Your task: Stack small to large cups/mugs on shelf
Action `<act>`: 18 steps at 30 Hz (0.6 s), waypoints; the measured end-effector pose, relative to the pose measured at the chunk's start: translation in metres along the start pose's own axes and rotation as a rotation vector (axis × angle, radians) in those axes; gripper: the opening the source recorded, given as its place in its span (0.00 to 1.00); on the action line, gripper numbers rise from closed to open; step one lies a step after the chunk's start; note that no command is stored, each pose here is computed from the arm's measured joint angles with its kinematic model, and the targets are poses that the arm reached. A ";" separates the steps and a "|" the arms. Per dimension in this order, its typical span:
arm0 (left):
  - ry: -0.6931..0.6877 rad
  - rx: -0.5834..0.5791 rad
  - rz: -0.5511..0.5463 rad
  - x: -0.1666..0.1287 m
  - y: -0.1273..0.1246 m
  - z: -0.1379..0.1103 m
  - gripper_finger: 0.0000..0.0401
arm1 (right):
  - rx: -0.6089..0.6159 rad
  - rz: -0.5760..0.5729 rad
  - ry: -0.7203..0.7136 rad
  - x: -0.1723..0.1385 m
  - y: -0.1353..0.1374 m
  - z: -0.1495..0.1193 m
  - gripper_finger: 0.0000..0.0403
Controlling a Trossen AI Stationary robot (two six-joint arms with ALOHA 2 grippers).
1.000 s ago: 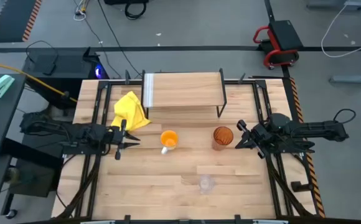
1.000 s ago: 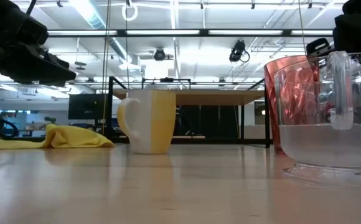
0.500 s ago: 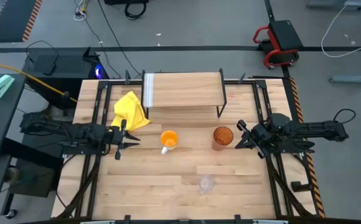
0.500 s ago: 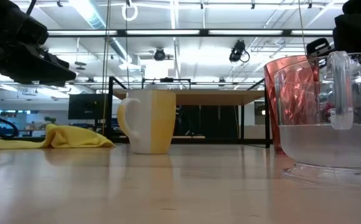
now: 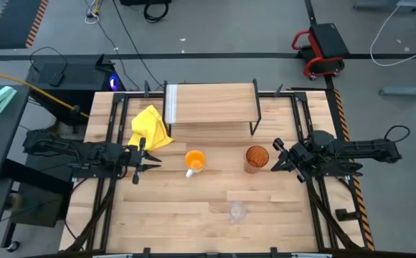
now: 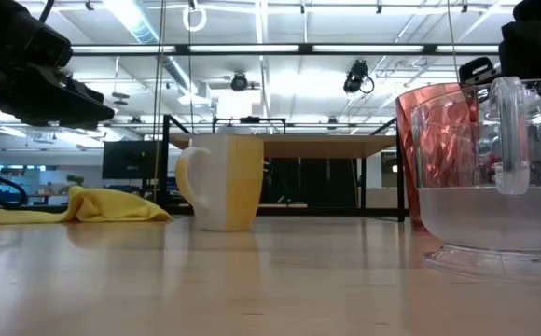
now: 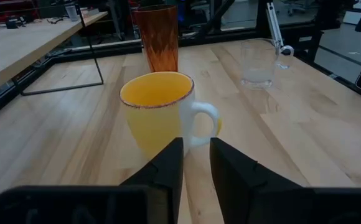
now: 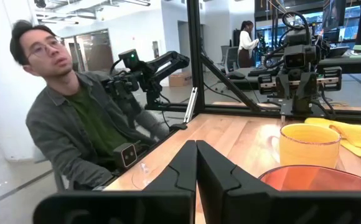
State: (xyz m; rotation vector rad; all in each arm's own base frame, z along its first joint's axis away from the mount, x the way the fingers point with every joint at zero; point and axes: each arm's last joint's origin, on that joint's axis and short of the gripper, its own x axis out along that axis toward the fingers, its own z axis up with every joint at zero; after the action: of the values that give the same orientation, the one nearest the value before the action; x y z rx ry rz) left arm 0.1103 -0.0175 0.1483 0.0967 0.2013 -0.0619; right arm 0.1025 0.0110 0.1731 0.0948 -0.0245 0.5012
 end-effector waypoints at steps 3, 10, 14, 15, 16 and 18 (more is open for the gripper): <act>0.000 0.000 0.000 0.000 0.000 0.000 0.21 | 0.000 0.000 0.000 0.000 0.000 0.000 0.03; 0.000 0.000 0.000 0.000 0.000 0.000 0.20 | 0.000 0.000 0.000 0.000 0.000 0.000 0.03; 0.000 0.000 0.000 0.000 0.000 0.000 0.22 | 0.000 0.000 0.000 0.000 0.000 0.000 0.03; 0.000 0.000 0.000 0.000 0.000 0.000 0.22 | 0.000 0.000 0.001 0.000 0.000 0.000 0.03; 0.000 0.000 0.000 0.000 0.000 0.000 0.22 | 0.000 0.000 0.001 0.000 0.000 0.000 0.03; 0.000 0.000 0.000 0.000 0.000 0.000 0.22 | 0.000 0.000 0.000 0.000 0.000 0.000 0.03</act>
State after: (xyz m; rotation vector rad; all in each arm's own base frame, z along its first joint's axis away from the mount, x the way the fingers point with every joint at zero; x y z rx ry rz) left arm 0.1103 -0.0175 0.1483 0.0968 0.2015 -0.0623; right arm 0.1025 0.0110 0.1730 0.0947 -0.0243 0.5012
